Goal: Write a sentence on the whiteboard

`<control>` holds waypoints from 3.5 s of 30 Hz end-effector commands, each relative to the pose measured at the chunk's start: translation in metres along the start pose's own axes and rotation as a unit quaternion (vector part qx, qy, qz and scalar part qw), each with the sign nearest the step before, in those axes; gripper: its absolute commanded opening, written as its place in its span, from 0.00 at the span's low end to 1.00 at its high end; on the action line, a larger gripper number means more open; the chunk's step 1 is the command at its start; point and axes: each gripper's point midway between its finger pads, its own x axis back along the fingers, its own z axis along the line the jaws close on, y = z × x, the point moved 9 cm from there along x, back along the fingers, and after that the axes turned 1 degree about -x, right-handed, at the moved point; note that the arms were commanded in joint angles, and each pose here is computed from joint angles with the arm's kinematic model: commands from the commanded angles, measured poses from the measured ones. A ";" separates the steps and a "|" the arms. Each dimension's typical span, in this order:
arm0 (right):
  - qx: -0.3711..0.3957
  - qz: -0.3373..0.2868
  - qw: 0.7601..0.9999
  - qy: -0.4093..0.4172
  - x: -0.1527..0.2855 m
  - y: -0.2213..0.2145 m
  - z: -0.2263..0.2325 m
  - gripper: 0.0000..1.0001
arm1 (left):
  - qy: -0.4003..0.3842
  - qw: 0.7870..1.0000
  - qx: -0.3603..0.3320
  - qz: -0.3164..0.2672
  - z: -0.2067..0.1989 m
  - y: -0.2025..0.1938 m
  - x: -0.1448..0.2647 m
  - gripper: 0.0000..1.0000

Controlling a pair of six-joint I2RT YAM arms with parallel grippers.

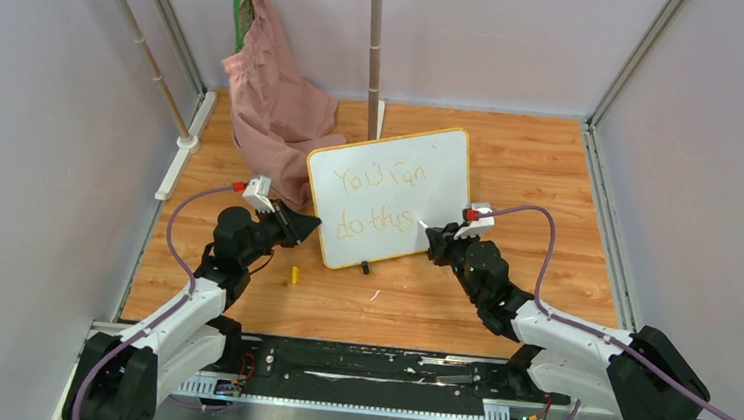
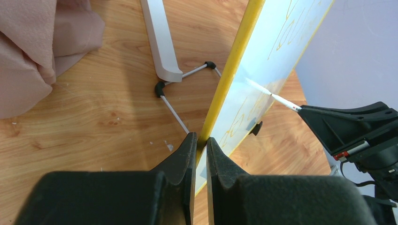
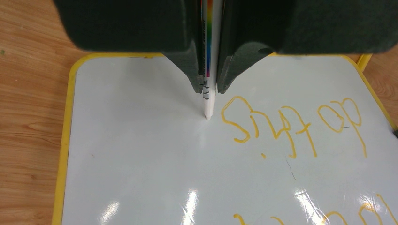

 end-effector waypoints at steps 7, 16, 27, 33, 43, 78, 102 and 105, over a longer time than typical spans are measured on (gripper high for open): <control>-0.011 -0.015 1.000 -0.008 -0.002 0.007 -0.002 0.00 | -0.021 1.000 -0.007 -0.019 -0.007 0.005 0.001 0.00; -0.010 -0.021 1.000 -0.005 0.001 0.013 -0.001 0.00 | -0.021 1.000 -0.008 -0.020 -0.007 0.005 0.001 0.00; -0.008 -0.021 1.000 -0.004 0.006 0.017 -0.001 0.00 | -0.015 1.000 -0.013 -0.020 -0.007 0.006 0.002 0.00; -0.007 -0.022 1.000 -0.004 0.007 0.019 -0.001 0.00 | -0.017 1.000 -0.013 -0.019 -0.007 0.006 0.002 0.00; -0.014 -0.019 1.000 0.018 0.013 0.028 0.005 0.00 | -0.017 1.000 -0.014 -0.019 -0.008 0.006 0.002 0.00; -0.011 -0.056 0.994 0.090 0.115 0.084 -0.003 0.00 | 0.019 1.000 -0.011 -0.012 -0.005 0.007 0.005 0.02; -0.016 -0.050 0.994 0.092 0.117 0.085 -0.003 0.00 | 0.017 1.000 -0.017 -0.007 -0.009 0.007 0.013 0.34; -0.018 -0.051 0.994 0.094 0.117 0.085 -0.002 0.00 | 0.017 1.000 -0.018 -0.005 -0.010 0.007 0.015 0.40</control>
